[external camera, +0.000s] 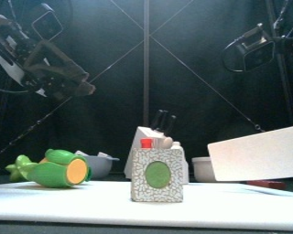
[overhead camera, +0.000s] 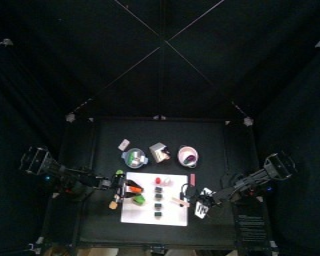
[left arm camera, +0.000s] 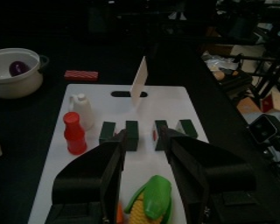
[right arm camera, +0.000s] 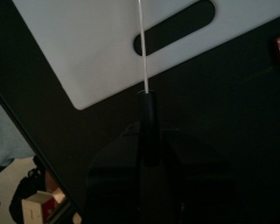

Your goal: Let go of cleaver

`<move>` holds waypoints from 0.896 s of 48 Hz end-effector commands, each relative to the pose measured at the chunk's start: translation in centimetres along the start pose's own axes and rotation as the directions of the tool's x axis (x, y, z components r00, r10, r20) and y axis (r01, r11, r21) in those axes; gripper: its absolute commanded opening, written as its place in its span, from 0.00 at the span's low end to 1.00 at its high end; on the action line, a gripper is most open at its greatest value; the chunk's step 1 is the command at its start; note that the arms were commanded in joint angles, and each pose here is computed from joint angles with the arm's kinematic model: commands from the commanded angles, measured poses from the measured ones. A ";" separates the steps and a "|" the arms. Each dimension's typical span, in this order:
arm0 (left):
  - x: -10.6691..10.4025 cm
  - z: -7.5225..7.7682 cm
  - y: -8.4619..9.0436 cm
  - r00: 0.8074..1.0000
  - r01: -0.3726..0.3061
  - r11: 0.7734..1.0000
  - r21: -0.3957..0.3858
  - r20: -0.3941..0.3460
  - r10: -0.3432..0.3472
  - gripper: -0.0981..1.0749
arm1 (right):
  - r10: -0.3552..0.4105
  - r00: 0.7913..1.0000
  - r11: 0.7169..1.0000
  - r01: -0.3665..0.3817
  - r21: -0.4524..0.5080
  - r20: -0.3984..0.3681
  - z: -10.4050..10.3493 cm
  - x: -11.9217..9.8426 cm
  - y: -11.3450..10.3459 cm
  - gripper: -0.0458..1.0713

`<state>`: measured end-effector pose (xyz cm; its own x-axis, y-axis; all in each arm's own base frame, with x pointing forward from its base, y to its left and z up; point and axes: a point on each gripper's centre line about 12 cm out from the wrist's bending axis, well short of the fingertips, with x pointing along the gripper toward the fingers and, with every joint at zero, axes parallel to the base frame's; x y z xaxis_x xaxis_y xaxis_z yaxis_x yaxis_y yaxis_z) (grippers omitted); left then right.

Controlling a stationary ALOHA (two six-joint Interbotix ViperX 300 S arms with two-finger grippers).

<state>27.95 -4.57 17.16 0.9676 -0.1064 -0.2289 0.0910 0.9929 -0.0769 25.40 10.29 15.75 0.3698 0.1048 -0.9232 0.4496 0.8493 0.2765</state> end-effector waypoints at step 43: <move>0.4 -0.3 0.0 1.000 -0.002 1.000 0.004 -0.011 0.002 0.73 | -0.177 0.983 0.981 0.179 -0.071 0.040 2.0 0.9 -2.6 0.89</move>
<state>28.01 -4.61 16.37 0.9610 -0.1056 -0.2556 0.0896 0.9933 -0.0733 25.11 7.15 14.17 0.2747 -0.0597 -0.9597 0.4726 0.8776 0.0807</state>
